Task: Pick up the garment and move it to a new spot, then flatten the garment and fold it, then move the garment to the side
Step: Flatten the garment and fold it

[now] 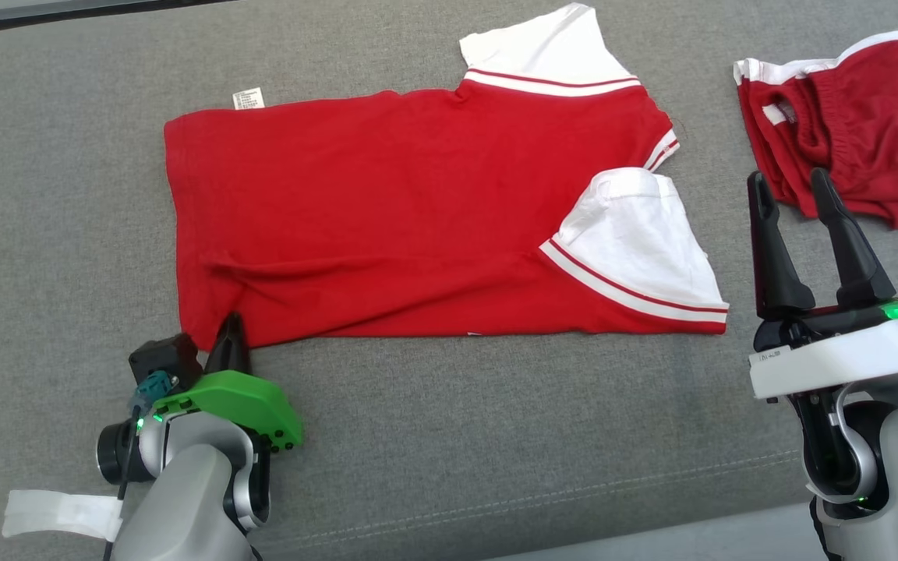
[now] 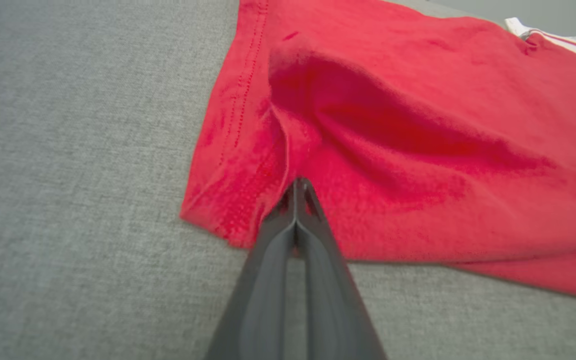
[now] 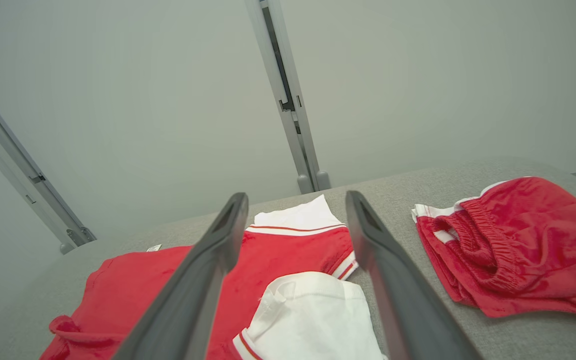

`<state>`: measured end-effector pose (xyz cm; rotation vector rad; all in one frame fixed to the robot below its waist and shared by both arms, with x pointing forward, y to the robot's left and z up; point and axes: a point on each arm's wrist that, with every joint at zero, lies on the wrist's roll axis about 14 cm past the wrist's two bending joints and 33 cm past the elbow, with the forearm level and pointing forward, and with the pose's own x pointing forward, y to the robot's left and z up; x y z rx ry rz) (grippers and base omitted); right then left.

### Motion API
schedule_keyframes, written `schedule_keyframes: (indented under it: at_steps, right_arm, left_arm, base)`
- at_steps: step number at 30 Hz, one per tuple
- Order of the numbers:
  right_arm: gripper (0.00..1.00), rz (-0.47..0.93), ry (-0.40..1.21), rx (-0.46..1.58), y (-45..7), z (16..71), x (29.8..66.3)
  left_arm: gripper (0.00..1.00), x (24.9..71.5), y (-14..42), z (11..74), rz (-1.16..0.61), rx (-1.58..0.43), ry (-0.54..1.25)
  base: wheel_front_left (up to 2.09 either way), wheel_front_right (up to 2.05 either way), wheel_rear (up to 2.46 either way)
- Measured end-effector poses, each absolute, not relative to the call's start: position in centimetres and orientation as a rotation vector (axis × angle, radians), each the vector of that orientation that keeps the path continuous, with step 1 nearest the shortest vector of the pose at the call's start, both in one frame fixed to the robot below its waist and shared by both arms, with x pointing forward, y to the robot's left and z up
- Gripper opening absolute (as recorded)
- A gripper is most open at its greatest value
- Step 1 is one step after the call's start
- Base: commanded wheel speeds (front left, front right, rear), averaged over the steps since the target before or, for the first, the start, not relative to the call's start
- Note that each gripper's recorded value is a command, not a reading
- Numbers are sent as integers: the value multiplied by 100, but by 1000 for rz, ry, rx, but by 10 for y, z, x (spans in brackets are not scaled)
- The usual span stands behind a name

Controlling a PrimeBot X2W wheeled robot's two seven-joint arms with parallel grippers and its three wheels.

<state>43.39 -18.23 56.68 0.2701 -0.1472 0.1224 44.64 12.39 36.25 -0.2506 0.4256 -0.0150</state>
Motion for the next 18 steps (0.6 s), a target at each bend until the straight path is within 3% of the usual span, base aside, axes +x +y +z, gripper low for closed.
schedule_keyframes:
  at_steps: [18]
  right_arm:
    - [100,140,-156,287,-176,567,443]
  left_arm:
    - [0,451,186,366,126,-145,382]
  base:
    - [0,0,0]
